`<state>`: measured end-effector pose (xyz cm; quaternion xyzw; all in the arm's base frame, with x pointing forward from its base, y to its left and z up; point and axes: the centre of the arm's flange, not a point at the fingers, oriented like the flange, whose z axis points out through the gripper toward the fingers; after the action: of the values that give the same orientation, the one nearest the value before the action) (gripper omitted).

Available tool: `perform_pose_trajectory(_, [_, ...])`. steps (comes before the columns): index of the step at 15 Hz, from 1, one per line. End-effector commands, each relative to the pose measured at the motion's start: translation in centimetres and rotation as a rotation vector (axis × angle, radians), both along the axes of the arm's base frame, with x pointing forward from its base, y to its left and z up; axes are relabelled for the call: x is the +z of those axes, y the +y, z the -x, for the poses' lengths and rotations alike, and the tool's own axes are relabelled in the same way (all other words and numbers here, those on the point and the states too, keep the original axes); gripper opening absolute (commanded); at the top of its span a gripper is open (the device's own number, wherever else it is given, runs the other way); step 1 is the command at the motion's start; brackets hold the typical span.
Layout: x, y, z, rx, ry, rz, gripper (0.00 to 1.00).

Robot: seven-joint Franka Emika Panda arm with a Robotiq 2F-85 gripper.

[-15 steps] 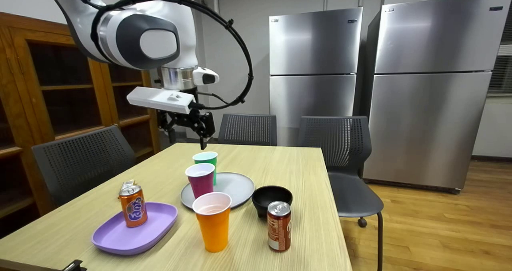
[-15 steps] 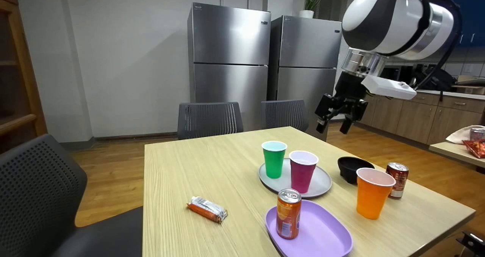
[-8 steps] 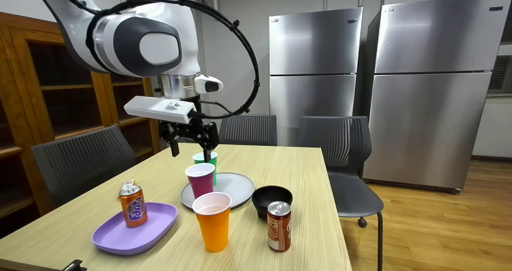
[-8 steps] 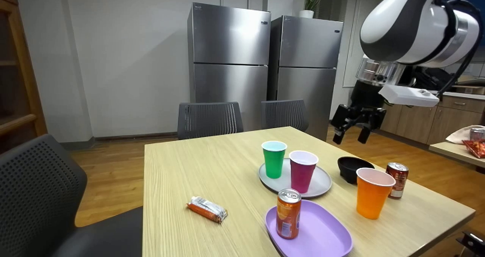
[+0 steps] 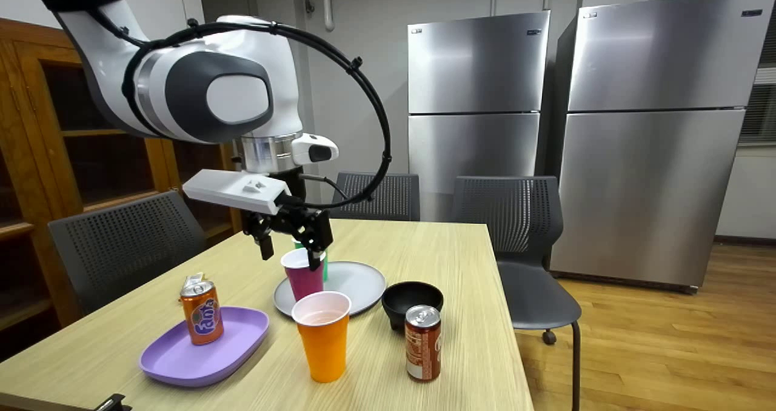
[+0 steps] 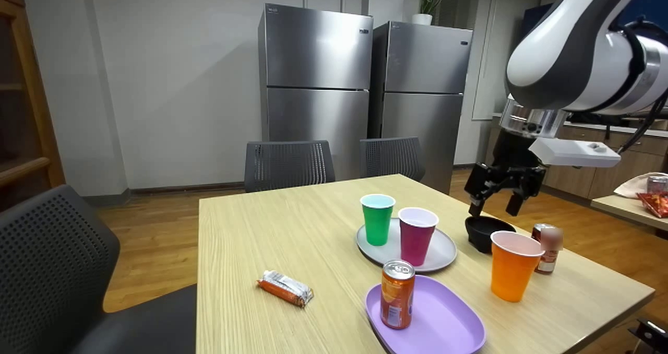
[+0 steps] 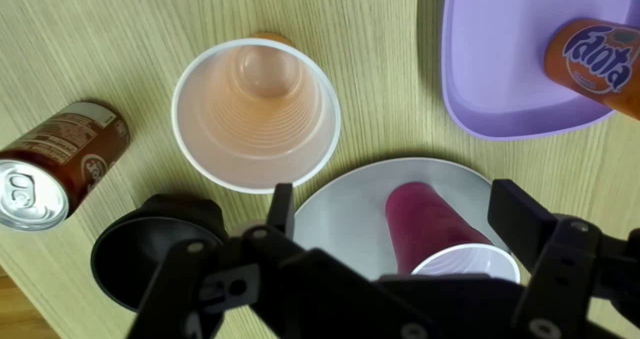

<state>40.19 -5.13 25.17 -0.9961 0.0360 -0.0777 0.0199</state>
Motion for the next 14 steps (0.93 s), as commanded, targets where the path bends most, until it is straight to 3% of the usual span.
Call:
perform_pose_trajectory(1, [-1.9,-0.4,0.0,-0.048,-0.016,0.009,1.0])
perform_pose_trajectory(14, [-7.4,-0.8,0.2,-0.098,0.008,0.051,1.0])
